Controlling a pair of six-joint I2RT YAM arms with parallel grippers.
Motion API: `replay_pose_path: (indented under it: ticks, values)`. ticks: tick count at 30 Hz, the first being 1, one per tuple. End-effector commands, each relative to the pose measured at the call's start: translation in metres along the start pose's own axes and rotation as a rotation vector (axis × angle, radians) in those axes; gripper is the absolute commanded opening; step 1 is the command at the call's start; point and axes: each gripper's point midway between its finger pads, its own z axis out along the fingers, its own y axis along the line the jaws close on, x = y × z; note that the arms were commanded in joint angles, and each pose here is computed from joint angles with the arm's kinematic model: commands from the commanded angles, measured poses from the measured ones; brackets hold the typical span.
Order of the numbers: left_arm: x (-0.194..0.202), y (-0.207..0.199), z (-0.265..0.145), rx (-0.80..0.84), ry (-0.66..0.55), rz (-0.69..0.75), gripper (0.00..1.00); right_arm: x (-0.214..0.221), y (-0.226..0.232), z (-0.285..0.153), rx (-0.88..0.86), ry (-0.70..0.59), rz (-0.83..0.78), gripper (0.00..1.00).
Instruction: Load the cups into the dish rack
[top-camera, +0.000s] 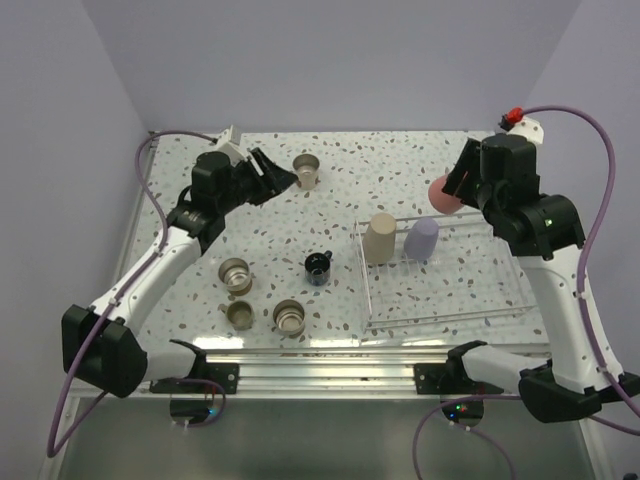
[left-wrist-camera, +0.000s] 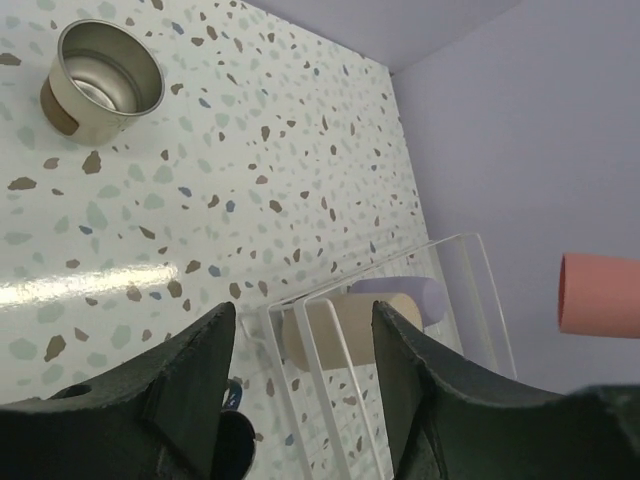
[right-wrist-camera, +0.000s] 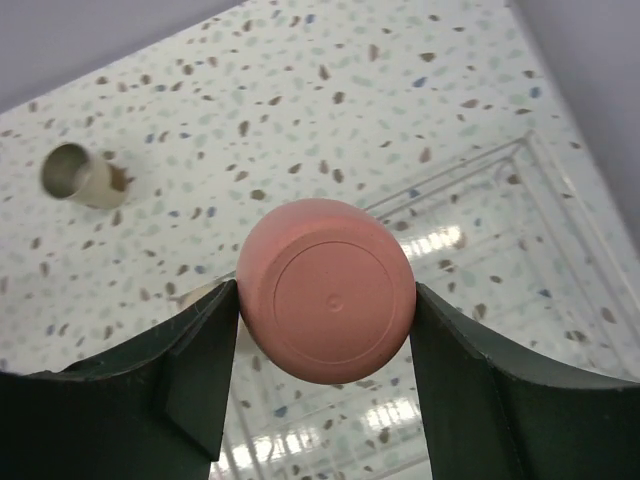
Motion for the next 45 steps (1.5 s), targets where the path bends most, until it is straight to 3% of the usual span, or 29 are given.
replay_pose_path:
  ticks: [1,15,28,45]
  values:
    - [-0.020,-0.008,0.001,-0.012,-0.011,0.102,0.60,-0.003,-0.061,-0.001,0.286,-0.045,-0.113,0.00]
    - [-0.028,-0.001,0.032,-0.041,0.051,0.142,0.57,0.052,-0.092,0.061,0.413,0.112,-0.048,0.00]
    - [-0.037,0.017,0.028,-0.099,0.073,0.181,0.56,0.121,-0.109,0.125,0.459,0.208,-0.023,0.00]
    - [-0.024,0.045,0.030,-0.126,0.102,0.163,0.56,0.146,-0.098,0.164,0.429,0.241,0.036,0.00]
